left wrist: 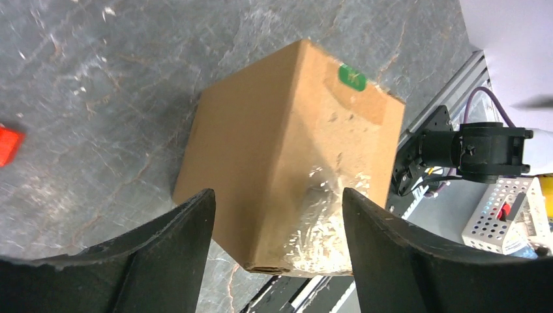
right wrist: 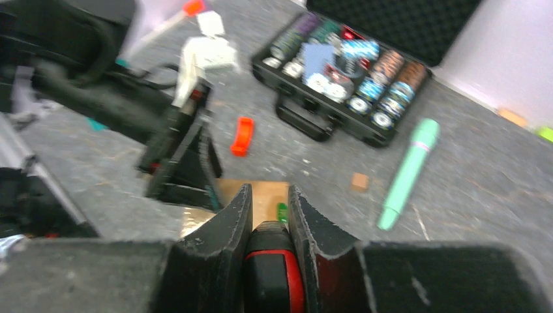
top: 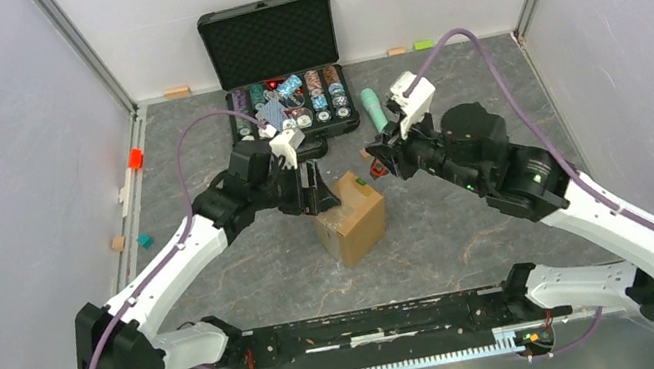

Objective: Unpack the express box

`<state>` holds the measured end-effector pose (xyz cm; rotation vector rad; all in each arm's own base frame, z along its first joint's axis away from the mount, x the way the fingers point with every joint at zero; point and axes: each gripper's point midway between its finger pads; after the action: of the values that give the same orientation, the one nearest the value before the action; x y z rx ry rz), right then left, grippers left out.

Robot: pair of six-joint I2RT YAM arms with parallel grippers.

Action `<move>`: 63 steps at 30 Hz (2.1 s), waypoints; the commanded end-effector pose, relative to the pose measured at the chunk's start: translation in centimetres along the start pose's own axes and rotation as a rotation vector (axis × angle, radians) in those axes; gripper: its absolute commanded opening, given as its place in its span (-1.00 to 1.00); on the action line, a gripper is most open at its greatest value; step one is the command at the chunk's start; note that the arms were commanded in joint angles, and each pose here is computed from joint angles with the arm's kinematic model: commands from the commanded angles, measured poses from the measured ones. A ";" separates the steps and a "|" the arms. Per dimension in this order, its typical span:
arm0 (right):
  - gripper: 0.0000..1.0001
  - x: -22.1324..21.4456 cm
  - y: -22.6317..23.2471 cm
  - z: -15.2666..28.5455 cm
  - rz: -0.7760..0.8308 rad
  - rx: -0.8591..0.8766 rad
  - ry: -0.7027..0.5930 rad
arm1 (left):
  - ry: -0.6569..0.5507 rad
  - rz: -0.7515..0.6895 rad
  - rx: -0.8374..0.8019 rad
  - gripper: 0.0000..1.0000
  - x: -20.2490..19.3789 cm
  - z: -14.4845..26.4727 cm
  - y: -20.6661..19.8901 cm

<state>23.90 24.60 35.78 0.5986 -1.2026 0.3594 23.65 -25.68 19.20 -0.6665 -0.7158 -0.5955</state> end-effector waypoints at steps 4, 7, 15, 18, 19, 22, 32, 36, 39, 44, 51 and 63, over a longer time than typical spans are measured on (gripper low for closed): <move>-1.00 1.1 7.0 2.4 -0.109 0.365 -0.094 | -0.033 0.174 -0.003 0.43 -1.1 -1.0 -0.1; -1.00 -0.5 8.4 2.0 -0.096 0.392 -0.087 | -0.041 0.240 0.032 0.36 -1.8 -1.1 -0.2; -1.00 -2.8 9.5 1.6 -0.059 0.390 -0.133 | -0.068 0.321 0.057 0.23 -2.4 -1.0 -1.9; -1.00 -3.8 9.4 1.6 -0.038 0.385 -0.140 | -0.055 0.321 0.066 0.22 -2.7 -1.1 -1.8; -1.00 -3.5 9.5 1.6 -0.036 0.389 -0.165 | -0.051 0.321 0.069 0.22 -2.8 -1.1 -1.8; -1.00 -3.9 9.5 1.7 -0.016 0.391 -0.200 | -0.045 0.320 0.068 0.22 -2.9 -1.2 -1.8; -1.00 -4.2 9.9 1.8 0.055 0.387 -0.275 | -0.027 0.317 0.069 0.21 -3.5 -1.2 -1.8; -1.00 -4.7 10.1 1.3 0.072 0.376 -0.261 | -0.029 0.317 0.069 0.21 -3.5 -1.2 -1.7; -1.00 -5.1 10.2 1.1 0.081 0.373 -0.251 | -0.025 0.316 0.070 0.21 -3.6 -1.2 -1.7; -1.00 -5.9 10.2 0.8 0.090 0.370 -0.229 | -0.021 0.314 0.070 0.21 -3.7 -1.2 -1.7; -1.00 -6.4 10.2 0.7 0.086 0.371 -0.213 | -0.015 0.314 0.073 0.20 -3.9 -1.3 -1.6; -1.00 -7.9 9.5 0.3 0.105 0.349 -0.179 | -0.013 0.314 0.073 0.20 -4.0 -1.3 -1.7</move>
<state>15.56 32.59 30.10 0.8790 -1.3250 0.6445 21.23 -27.33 17.64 -0.7404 -0.6736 -0.3027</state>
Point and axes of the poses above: each gripper's point midway between its finger pads, its own z axis back along the fingers, its own y axis along the line the jaws close on, x = y × z, and after that the axes turned 15 degrees about -z, right-handed
